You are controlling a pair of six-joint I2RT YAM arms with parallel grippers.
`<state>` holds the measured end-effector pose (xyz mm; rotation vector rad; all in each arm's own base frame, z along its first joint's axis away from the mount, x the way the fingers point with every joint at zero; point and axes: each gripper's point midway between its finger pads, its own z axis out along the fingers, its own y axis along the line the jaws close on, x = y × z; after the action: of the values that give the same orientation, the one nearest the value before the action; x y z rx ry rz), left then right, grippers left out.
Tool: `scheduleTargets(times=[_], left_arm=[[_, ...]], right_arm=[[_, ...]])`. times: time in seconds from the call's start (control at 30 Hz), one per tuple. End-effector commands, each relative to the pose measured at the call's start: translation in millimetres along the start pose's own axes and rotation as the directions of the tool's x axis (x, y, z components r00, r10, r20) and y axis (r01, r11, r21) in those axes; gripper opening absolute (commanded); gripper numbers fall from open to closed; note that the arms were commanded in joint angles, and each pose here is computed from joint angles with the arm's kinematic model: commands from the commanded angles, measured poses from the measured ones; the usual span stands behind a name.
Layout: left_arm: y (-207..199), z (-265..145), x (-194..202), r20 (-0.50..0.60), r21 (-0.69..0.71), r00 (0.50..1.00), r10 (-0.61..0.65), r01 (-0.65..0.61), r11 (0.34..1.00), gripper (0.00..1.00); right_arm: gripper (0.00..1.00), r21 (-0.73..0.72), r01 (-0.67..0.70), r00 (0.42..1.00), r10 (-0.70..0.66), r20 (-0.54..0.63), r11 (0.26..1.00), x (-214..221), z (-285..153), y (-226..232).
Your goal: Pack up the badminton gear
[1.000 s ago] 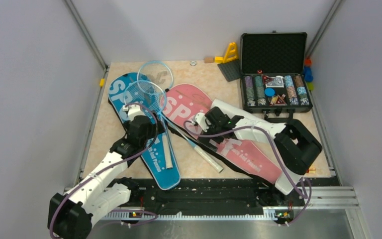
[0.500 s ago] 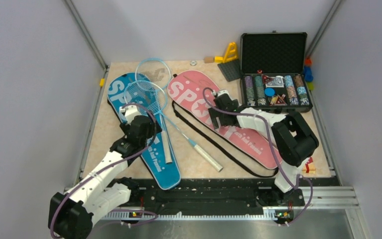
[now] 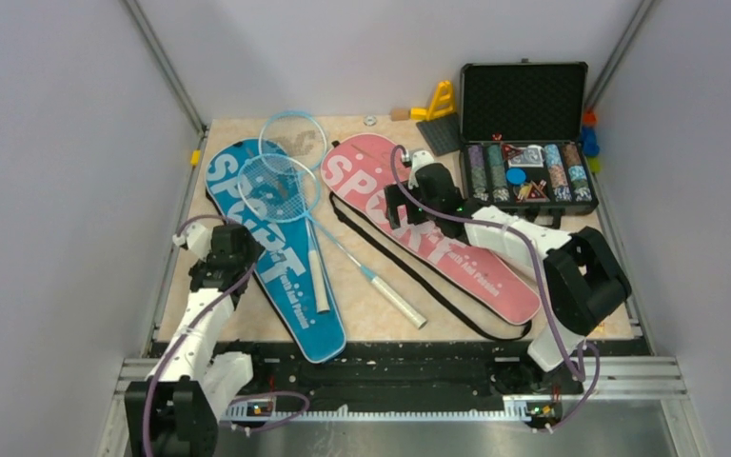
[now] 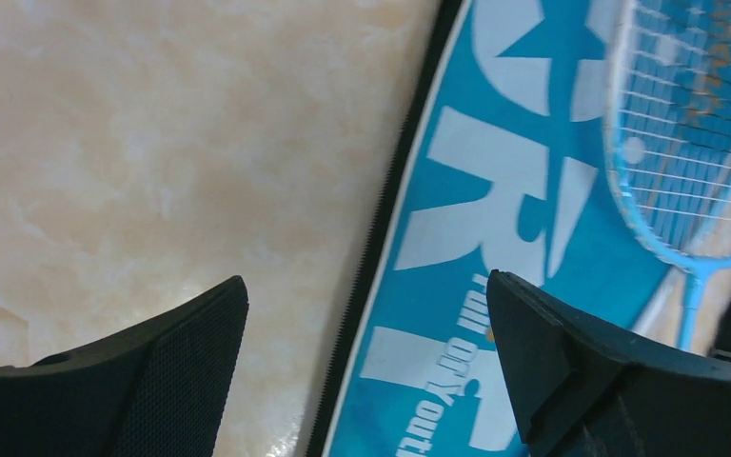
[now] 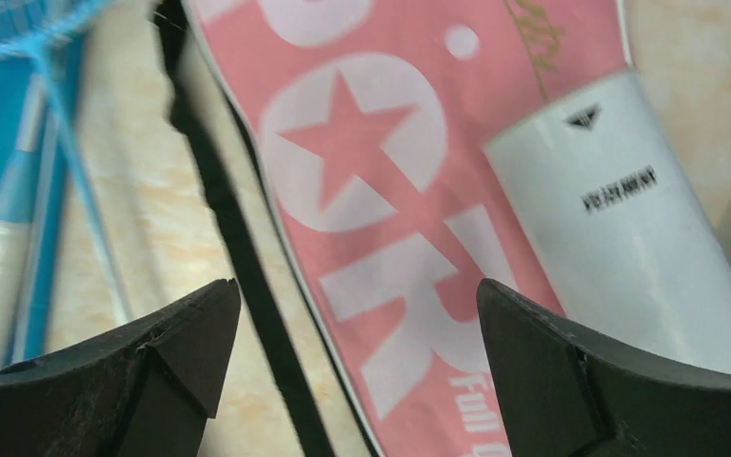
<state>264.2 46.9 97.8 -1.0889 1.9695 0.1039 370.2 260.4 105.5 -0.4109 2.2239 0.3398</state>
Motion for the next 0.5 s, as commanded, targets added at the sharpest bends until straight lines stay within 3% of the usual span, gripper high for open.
scheduleTargets(times=[0.0,0.2,0.4,0.47], left_arm=[[11,15,14,-0.046,0.011,0.993,-0.108,0.109,0.994,0.99],[19,42,36,-0.125,-0.004,0.981,-0.146,0.146,0.989,0.95],[-13,57,59,-0.27,0.119,0.958,-0.093,0.129,0.985,0.8],[-30,58,65,-0.331,0.183,0.941,-0.065,0.131,0.974,0.68]], right_arm=[[0.98,-0.212,0.037,0.985,0.0,0.171,0.977,-43,-17,49],[0.98,-0.276,0.023,0.982,0.031,0.188,0.961,-44,-20,60],[0.98,-0.282,0.011,0.984,0.039,0.172,0.959,-35,-22,60],[0.97,-0.283,0.005,0.985,0.044,0.168,0.959,-33,-23,60]])
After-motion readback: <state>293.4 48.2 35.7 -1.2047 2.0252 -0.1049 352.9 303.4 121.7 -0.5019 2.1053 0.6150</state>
